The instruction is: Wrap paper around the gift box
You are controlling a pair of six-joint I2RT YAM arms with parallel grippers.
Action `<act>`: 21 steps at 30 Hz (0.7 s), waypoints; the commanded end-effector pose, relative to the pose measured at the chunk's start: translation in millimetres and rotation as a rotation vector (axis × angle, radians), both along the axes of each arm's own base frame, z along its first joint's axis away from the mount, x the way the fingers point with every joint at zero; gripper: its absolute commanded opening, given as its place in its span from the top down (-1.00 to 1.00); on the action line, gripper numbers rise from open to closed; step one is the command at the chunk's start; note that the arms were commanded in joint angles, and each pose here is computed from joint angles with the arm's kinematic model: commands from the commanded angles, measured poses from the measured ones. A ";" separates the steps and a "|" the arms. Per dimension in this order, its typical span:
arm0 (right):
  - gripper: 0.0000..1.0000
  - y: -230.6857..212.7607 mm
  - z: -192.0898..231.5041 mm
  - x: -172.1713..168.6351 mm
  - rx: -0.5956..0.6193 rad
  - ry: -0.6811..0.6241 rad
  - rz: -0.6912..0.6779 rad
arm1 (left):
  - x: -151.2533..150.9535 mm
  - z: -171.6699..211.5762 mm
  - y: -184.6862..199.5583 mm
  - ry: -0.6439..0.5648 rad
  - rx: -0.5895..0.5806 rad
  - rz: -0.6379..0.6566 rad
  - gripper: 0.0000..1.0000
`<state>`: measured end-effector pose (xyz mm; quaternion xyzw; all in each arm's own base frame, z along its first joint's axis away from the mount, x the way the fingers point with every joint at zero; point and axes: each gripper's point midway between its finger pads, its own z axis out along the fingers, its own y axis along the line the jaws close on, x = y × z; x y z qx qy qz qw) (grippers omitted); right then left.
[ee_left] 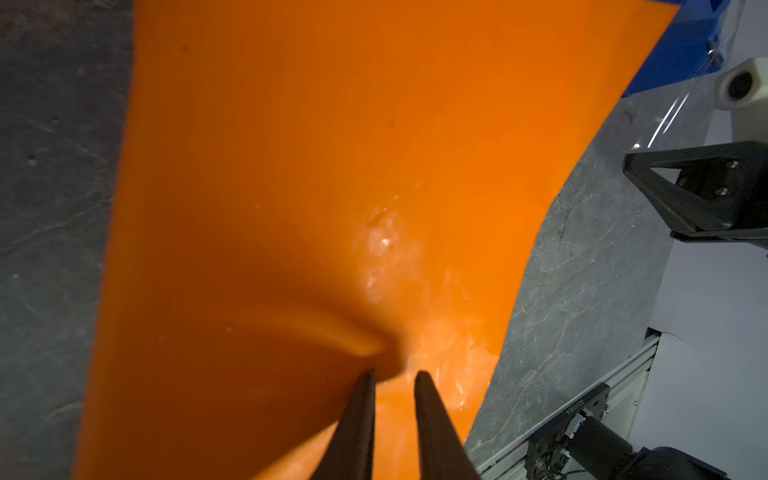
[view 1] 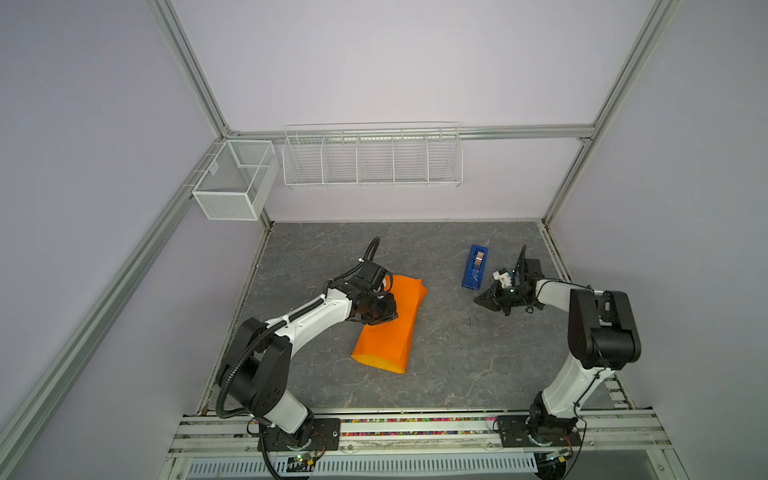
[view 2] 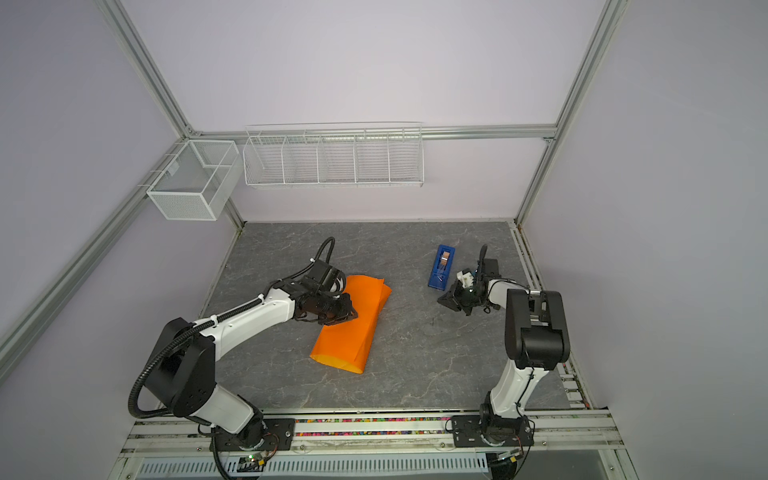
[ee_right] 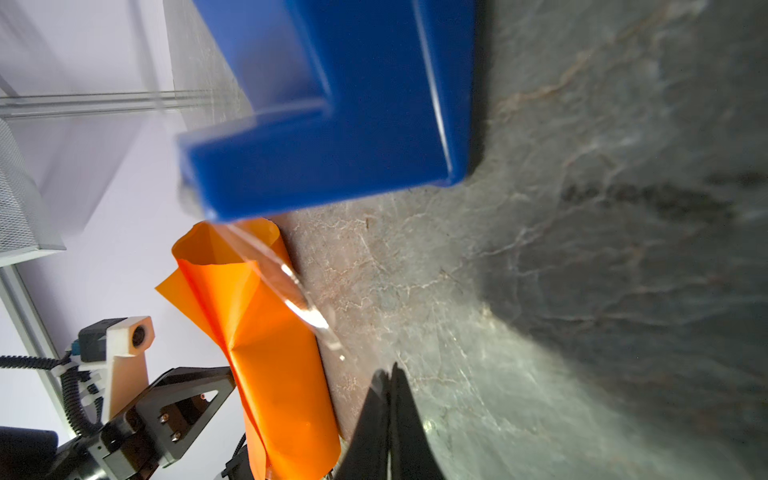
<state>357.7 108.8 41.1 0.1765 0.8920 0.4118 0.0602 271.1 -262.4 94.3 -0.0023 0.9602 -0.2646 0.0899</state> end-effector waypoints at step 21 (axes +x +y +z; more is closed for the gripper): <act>0.86 102.4 104.0 -62.8 0.064 -0.148 0.429 | -27.6 -49.7 28.6 0.139 0.162 0.016 0.60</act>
